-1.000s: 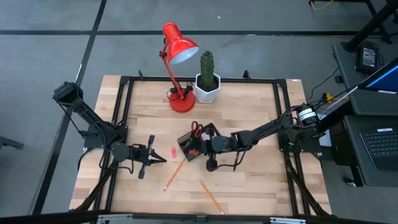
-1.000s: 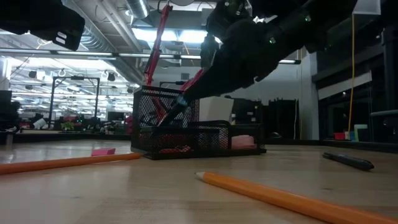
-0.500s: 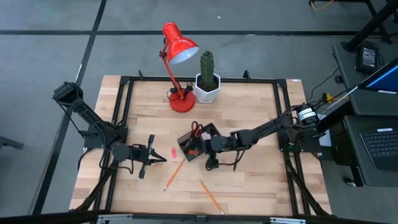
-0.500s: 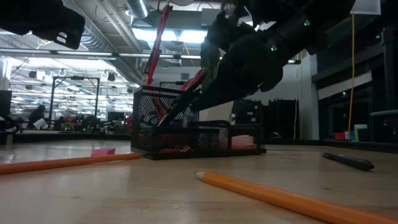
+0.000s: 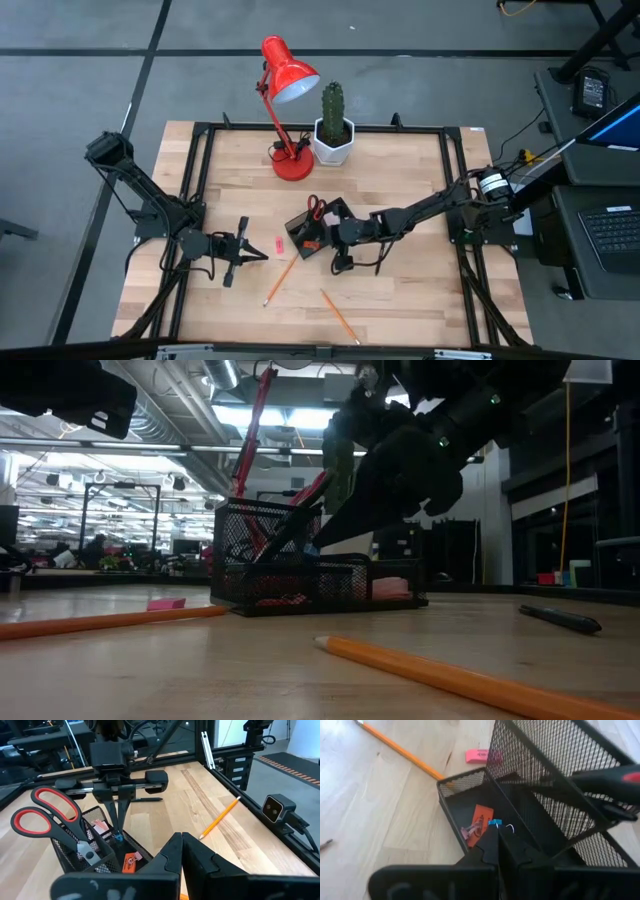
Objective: Pick and place office supplies into organizer
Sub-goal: Put the blue binder clip into the black desk organizer, then put the black pen into the black desk organizer
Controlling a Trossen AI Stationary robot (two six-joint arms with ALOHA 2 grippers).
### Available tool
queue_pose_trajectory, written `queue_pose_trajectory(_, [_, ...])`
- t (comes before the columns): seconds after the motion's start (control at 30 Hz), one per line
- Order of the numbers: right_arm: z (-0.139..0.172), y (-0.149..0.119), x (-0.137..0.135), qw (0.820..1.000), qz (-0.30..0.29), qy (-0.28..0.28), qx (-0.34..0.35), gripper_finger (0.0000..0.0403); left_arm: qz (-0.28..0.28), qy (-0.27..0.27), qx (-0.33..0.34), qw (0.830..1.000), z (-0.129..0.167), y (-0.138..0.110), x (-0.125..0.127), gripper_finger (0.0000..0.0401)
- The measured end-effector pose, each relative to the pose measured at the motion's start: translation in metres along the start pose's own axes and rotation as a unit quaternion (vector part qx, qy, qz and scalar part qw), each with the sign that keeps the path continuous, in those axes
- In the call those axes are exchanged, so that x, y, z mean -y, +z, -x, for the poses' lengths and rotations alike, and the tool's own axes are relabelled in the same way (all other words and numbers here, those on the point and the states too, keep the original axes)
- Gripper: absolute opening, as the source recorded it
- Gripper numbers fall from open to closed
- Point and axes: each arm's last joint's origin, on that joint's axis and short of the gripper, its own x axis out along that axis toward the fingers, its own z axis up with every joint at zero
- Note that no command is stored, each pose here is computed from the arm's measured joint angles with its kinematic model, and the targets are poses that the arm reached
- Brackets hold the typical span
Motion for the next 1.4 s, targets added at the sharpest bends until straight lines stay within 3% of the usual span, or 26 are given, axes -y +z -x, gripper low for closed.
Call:
queue_pose_trajectory(0.63, [0.003,0.006,0.006,1.0,-0.021,-0.006,0.001,0.0064,-0.003,0.0,0.0,1.0,0.0,0.0,0.0,0.0003])
queue_pose_trajectory(0.77, [0.018,0.022,0.004,0.999,-0.027,0.001,0.027,0.0066,-0.027,0.001,0.0,1.0,0.0,0.0,0.0,0.0001])
queue_pose_trajectory(0.97, [0.049,0.028,0.002,0.998,-0.065,0.002,-0.005,0.0067,-0.065,0.019,0.001,0.998,0.0,0.0,-0.001,0.0003])
queue_pose_trajectory(1.17, [0.081,0.029,-0.007,0.993,-0.092,-0.067,-0.025,0.0067,-0.06,0.067,0.003,0.996,0.001,0.001,-0.004,0.0001])
queue_pose_trajectory(1.4, [0.096,0.015,-0.016,0.975,-0.183,-0.084,-0.091,0.0067,-0.077,0.066,-0.021,0.995,0.008,0.001,-0.013,0.0001])
